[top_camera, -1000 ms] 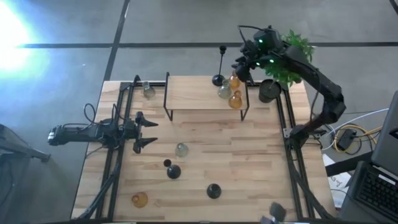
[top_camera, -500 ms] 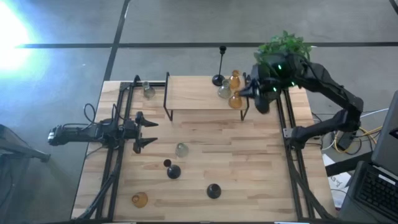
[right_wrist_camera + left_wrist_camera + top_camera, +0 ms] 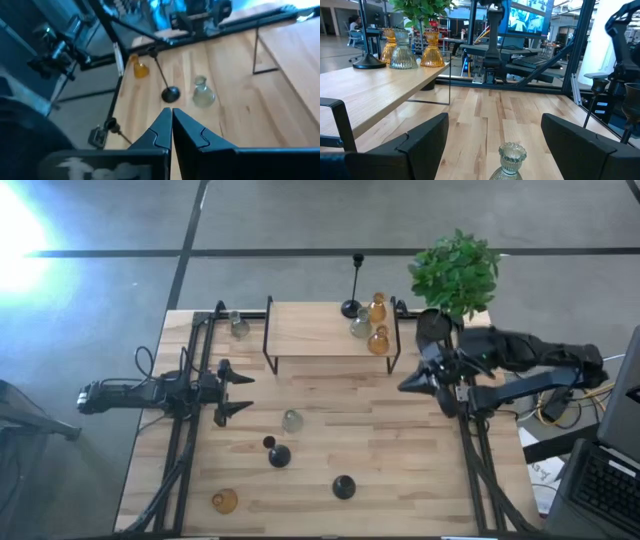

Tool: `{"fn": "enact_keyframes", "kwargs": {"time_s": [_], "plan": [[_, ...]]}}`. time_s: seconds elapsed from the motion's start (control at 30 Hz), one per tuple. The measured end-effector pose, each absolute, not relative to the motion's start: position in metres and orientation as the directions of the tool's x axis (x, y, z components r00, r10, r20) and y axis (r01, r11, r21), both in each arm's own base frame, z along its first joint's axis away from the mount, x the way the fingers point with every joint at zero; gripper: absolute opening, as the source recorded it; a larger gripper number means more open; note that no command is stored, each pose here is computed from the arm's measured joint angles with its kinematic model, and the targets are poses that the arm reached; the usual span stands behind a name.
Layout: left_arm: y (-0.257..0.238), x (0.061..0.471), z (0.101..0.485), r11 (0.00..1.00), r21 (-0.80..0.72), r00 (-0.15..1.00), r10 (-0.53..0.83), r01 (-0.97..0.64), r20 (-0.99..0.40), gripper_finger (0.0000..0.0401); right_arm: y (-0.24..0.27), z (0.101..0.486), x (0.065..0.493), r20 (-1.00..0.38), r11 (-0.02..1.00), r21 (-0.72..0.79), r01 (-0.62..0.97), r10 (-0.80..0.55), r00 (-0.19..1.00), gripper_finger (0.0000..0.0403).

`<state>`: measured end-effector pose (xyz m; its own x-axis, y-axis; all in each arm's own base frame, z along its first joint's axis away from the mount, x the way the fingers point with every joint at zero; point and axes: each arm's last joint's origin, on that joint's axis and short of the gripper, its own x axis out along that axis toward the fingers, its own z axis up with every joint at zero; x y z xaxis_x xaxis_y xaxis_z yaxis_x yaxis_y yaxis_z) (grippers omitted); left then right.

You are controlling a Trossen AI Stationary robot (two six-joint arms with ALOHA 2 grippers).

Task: Pick & Place candle stick holders
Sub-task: Put the top green candle holder on the shelf

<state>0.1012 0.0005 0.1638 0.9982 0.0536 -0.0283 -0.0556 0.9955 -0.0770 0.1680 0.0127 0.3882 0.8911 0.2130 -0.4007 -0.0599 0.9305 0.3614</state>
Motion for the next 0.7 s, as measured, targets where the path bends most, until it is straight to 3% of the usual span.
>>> {"fn": "enact_keyframes", "kwargs": {"time_s": [0.27,0.53,0.7], "plan": [[0.000,0.101,0.164,0.996,-0.077,0.998,0.053,-0.056,-0.028,0.0323,0.019,0.328,0.147,-0.178,0.934,0.350,-0.070,0.140,0.974,0.0008],[0.000,0.101,0.164,0.995,-0.077,0.998,0.054,-0.056,-0.028,0.0323,0.018,0.271,0.141,-0.236,0.949,0.311,-0.049,0.127,0.963,0.0008],[0.000,0.101,0.164,0.995,-0.077,0.998,0.054,-0.056,-0.028,0.0323,0.023,0.239,0.134,-0.253,0.944,0.212,-0.252,0.302,0.919,0.0008]]}}
